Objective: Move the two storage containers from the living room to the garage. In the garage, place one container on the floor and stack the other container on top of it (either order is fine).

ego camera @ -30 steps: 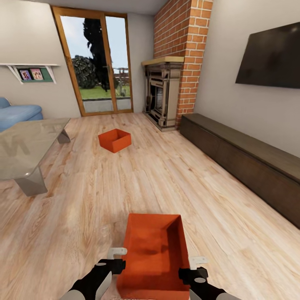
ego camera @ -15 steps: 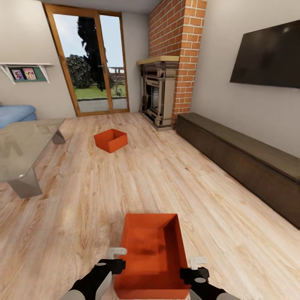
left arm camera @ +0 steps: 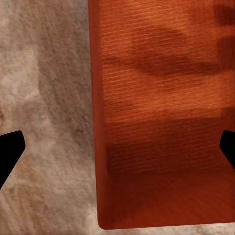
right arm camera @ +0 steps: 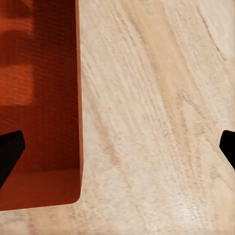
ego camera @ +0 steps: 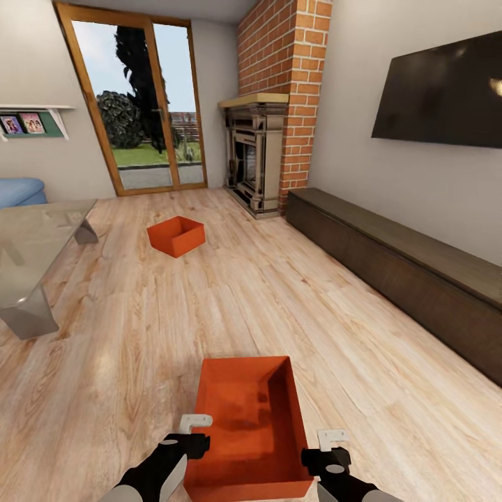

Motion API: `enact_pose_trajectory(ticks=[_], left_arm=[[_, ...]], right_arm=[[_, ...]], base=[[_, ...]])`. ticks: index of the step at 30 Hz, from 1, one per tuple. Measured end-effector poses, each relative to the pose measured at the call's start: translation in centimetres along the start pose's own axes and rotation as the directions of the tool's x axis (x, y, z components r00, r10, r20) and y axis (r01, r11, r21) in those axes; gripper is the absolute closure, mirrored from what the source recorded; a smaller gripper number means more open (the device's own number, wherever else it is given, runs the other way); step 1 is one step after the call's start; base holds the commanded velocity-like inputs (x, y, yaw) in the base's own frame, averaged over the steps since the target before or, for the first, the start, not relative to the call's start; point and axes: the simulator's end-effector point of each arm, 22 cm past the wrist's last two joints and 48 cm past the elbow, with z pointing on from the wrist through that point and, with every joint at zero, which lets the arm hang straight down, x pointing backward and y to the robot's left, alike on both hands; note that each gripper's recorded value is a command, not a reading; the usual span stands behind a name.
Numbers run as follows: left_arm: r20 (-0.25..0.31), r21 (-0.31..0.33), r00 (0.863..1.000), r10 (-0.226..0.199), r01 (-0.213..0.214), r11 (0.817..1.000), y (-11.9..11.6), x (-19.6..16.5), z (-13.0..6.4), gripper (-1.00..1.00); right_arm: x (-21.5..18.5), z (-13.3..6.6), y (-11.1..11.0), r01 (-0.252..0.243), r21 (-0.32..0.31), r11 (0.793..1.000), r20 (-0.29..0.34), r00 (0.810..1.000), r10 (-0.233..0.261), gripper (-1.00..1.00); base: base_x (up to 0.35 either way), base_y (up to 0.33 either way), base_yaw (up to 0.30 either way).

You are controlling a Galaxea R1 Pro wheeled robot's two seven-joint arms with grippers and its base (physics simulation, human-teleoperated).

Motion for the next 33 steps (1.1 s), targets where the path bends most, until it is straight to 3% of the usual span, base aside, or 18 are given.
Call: enact_pose_trajectory(ticks=[16,33], left_arm=[[0.001,-0.003,1.000,0.007,-0.007,1.000,0.2,0.1,0.0,-1.00],[-0.001,-0.006,1.000,0.007,-0.007,1.000,0.5,0.1,0.0,-1.00]], right_arm=[[-0.4,-0.2,1.6,-0.003,-0.033,0.999,0.007,1.000,0.003,-1.00],[-0.4,-0.2,1.3,-0.002,-0.031,1.000,0.009,1.000,0.003,-1.00]], base=[[0.000,0.000,0.000],[0.000,0.000,0.000]])
